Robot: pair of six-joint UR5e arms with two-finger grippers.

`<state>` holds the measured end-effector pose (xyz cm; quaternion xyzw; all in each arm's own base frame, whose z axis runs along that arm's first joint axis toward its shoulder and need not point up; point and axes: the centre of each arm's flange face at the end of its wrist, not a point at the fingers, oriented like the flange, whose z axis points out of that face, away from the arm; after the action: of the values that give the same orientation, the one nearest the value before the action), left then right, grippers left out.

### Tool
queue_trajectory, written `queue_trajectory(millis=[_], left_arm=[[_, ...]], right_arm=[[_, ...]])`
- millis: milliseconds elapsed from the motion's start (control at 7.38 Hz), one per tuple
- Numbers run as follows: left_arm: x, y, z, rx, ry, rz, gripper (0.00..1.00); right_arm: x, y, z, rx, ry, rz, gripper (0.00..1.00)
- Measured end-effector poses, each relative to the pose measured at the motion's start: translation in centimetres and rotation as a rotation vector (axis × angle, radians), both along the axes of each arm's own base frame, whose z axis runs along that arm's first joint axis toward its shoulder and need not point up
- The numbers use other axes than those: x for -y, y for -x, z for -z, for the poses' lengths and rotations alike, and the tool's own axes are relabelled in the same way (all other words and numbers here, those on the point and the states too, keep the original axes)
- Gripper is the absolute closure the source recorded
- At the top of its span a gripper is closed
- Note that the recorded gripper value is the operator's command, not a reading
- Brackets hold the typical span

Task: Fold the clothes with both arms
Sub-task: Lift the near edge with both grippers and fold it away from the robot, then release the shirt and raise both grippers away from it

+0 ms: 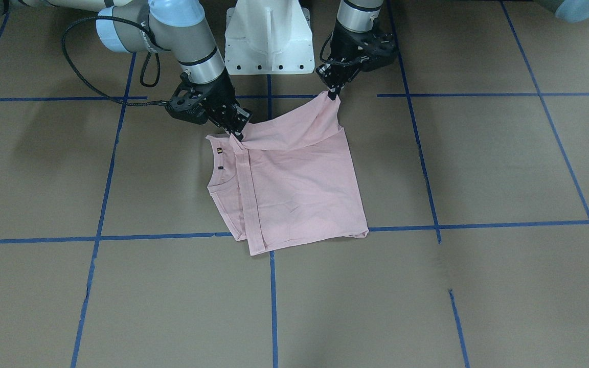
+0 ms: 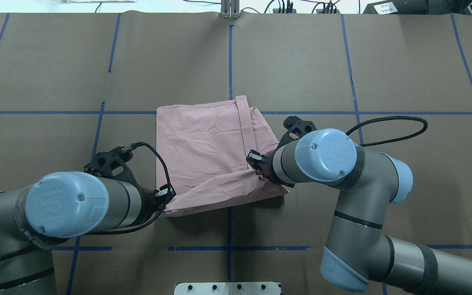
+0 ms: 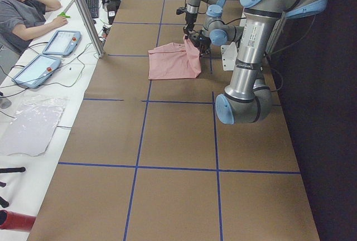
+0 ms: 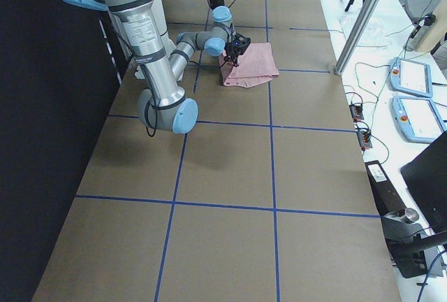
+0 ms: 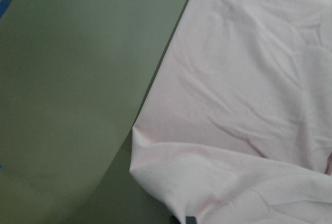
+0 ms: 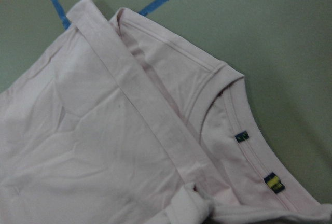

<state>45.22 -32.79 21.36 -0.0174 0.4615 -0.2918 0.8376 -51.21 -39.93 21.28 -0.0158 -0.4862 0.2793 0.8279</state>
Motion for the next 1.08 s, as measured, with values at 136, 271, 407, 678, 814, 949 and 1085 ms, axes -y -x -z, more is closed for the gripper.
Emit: queue_trajectory(millis=[136,271,407,678,814,949,1085], left_arm=[[4.9,-0.1,-0.8,-0.01,-0.013,0.069,0.86],[10.9,0.4,-1.8,0.001,-0.041,0.134,0.16],[17.1,0.9,-3.2,0.032,-0.074,0.173,0.0],[26.4,0.6,-8.1,0.068,-0.147,0.191,0.0],[28.0,0.3,-9.4,0.063,-0.171,0.192,0.0],[28.6,0.3,-9.8,0.057,-0.182,0.192,0.0],[28.9,0.4,-9.9,0.052,-0.185,0.187,0.0]], right_arm=[[3.8,1.0,0.8,-0.016,0.008,-0.042,0.96],[8.5,2.0,1.5,-0.038,0.013,-0.087,0.12],[13.5,3.0,1.3,-0.059,0.012,-0.124,0.0],[21.3,3.8,0.5,-0.103,-0.023,-0.155,0.0],[22.9,3.7,0.9,-0.112,-0.038,-0.158,0.0],[23.8,3.4,1.1,-0.117,-0.043,-0.164,0.0],[24.4,3.0,1.0,-0.127,-0.056,-0.159,0.0]])
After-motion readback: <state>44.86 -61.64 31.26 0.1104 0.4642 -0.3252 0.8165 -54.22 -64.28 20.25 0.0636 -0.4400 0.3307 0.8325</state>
